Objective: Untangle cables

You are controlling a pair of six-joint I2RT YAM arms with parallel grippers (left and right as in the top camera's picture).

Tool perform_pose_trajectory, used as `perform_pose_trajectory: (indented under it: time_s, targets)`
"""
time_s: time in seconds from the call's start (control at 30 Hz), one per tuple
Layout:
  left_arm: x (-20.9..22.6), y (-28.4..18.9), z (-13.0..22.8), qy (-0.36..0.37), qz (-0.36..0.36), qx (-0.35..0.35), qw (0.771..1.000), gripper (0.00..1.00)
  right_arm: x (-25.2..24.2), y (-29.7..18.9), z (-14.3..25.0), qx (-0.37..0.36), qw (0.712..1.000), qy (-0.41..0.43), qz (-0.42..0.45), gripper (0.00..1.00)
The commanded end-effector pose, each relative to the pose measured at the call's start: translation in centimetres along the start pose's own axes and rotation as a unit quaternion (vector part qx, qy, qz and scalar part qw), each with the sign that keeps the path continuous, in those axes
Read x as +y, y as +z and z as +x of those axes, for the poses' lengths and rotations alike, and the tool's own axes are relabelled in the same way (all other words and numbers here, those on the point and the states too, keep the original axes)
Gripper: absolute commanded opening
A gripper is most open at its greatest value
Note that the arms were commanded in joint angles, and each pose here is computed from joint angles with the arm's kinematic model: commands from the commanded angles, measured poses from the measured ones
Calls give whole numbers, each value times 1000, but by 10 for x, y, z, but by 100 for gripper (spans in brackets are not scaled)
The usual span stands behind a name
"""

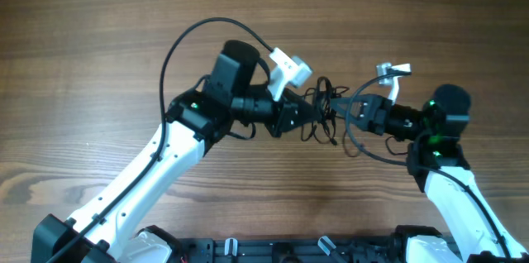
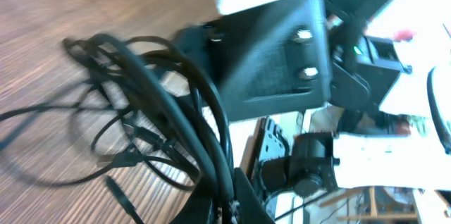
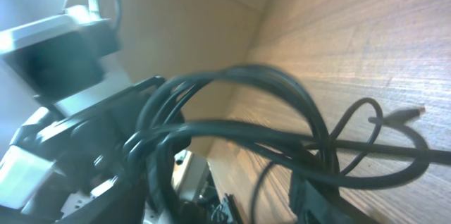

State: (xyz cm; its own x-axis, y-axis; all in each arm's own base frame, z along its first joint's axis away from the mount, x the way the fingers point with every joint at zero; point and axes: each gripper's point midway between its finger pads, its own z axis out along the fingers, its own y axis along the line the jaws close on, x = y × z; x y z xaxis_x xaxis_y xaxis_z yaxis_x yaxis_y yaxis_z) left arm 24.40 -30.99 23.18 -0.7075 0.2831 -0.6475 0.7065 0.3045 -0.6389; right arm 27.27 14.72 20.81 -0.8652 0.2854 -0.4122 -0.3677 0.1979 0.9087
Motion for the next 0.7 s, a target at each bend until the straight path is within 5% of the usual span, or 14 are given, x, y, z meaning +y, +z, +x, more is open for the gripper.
perform_pose_trajectory:
  time_s: [0.0,0.17,0.4,0.47,0.67]
  targets:
    - [32,-21,-27,-138,-58,-65,987,4,-8,-23,-21,-46,999,-6,19,95]
    - [88,-49,-45,-349,-159,-174,907,4,-8,-24,-18,-38,999,-6,15,100]
    - [117,-68,-50,-645,-139,-299,689,4,-26,-5,15,9,998,45,38,100]
    - [118,-69,-50,-693,-118,-309,641,4,-35,6,30,27,996,59,62,100]
    - [122,-67,-32,-775,-112,-308,541,4,-51,45,64,61,988,34,139,99]
